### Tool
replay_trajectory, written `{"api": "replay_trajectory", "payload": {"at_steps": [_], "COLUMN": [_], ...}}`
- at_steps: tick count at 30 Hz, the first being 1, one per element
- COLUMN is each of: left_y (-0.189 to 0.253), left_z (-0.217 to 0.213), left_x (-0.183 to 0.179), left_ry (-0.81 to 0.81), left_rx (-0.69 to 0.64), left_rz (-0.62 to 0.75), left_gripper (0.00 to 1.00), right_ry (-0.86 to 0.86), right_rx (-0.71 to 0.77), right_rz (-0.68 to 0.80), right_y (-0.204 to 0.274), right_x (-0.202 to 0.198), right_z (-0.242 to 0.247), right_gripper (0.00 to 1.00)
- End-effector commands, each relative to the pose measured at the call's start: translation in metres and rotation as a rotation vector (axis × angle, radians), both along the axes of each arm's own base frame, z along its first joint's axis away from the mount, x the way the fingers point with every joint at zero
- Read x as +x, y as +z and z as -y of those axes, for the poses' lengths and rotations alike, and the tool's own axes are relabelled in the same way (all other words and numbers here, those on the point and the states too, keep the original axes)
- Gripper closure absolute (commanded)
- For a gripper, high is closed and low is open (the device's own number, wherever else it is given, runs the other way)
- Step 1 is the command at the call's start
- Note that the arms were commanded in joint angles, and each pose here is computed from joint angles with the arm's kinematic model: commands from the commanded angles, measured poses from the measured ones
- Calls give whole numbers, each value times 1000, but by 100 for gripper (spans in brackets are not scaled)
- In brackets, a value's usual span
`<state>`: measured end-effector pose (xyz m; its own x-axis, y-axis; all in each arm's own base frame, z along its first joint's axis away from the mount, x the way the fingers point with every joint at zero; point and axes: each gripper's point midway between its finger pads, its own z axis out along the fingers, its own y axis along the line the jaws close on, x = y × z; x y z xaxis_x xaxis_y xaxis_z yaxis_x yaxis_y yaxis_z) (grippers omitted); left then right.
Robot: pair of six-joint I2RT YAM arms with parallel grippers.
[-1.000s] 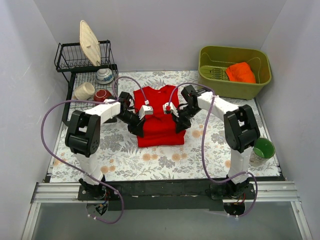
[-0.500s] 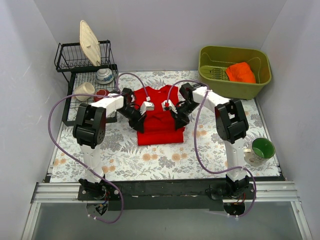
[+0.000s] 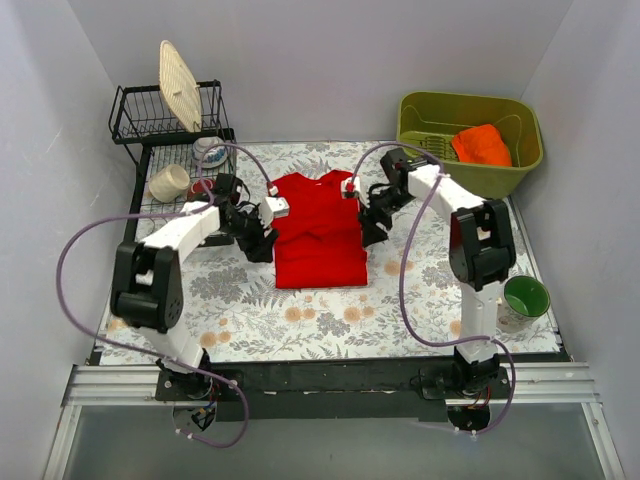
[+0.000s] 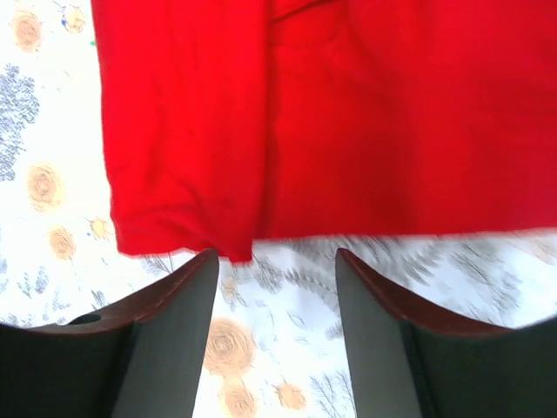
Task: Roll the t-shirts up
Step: Roll the T-shirt to the center of the board.
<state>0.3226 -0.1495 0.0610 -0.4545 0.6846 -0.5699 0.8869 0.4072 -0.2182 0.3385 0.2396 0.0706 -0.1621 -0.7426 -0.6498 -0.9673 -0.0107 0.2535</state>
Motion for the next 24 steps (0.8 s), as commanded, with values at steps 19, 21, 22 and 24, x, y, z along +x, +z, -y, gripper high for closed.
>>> {"api": "replay_trajectory", "payload": {"at_steps": [19, 21, 22, 24], "left_y": [-3, -16, -19, -28], "left_z": [68, 69, 69, 70], "left_x": [-48, -52, -52, -55], "left_ry": [-354, -365, -369, -384], "left_rx": [-59, -40, -34, -19], "left_rz": [495, 461, 455, 436], "left_gripper": [35, 36, 39, 44], "right_ry": [-232, -227, -222, -210], "right_rx": [84, 78, 86, 100], "right_rz": [626, 609, 619, 628], "right_y": [82, 71, 71, 66], "right_x": [-47, -55, -57, -60], "right_z": [31, 35, 35, 32], "right_gripper": [20, 20, 20, 20]}}
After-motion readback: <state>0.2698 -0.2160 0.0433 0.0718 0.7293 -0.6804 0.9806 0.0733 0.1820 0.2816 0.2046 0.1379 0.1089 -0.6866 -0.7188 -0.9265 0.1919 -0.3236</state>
